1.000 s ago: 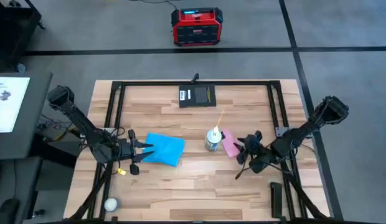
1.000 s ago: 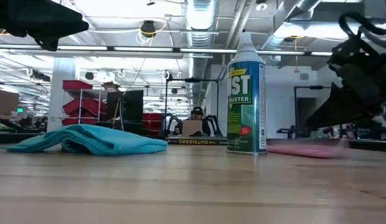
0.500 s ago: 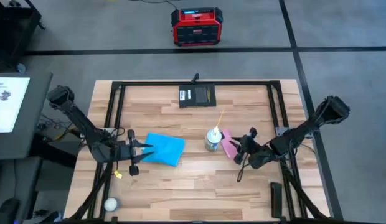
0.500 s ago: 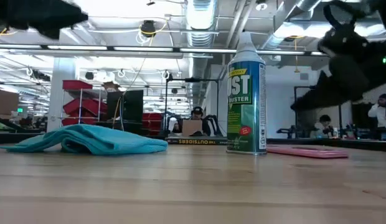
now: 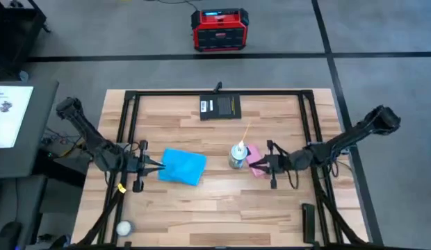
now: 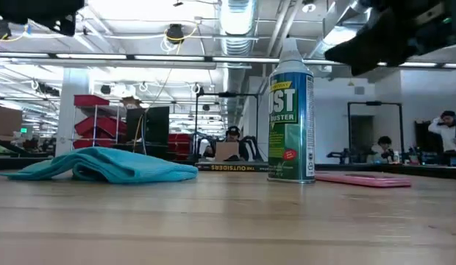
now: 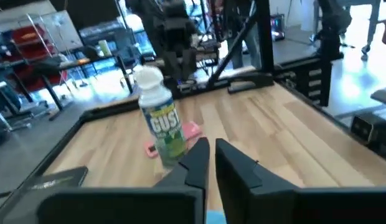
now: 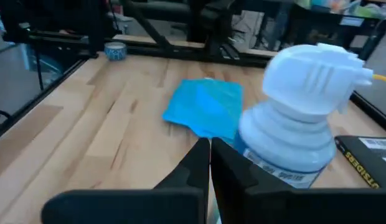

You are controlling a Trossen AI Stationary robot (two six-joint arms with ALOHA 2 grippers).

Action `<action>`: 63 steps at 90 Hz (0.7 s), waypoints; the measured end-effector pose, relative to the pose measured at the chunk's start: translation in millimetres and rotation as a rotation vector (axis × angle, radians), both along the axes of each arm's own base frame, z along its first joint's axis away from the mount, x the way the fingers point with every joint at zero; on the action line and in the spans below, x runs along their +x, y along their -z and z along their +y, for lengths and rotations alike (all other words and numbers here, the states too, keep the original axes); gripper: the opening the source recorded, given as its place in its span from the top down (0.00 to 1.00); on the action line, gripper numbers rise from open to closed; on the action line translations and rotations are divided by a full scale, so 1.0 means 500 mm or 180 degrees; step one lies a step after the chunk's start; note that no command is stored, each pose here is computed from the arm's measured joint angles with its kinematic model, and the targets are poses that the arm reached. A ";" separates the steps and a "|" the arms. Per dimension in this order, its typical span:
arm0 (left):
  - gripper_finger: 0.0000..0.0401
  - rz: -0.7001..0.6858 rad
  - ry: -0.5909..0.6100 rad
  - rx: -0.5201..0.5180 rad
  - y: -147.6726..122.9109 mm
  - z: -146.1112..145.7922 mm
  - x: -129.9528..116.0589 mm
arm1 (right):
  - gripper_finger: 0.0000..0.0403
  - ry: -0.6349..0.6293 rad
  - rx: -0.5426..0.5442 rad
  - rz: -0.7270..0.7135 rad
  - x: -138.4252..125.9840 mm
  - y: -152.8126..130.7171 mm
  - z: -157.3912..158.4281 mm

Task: Apply microfiber cloth
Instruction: Return to Home Position

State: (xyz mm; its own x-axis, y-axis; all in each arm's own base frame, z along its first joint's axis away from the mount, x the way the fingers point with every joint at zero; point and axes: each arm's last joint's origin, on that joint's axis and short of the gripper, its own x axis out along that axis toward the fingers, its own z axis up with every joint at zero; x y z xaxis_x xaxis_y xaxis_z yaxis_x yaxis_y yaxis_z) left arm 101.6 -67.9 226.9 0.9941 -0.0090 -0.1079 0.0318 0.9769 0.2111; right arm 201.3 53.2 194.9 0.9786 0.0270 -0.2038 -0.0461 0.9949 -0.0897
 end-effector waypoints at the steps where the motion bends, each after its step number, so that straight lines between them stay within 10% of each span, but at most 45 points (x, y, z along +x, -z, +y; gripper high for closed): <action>1: 0.98 0.0001 -0.0007 0.0008 0.001 0.002 0.000 | 1.00 -0.0024 0.0008 -0.0008 0.001 0.000 -0.004; 63: 1.00 0.0236 0.0014 0.0394 0.012 0.108 0.051 | 1.00 -0.0288 0.0075 -0.0496 0.049 0.018 -0.182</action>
State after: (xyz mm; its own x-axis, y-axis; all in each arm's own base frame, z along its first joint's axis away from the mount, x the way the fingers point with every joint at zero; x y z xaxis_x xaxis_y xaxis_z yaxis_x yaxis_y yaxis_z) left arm 127.1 -14.0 220.8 0.9834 0.0047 -0.1816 0.0558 0.9434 0.3269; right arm 226.1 -38.0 185.7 0.9917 0.1193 -0.0483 -0.1229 0.9892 -0.0794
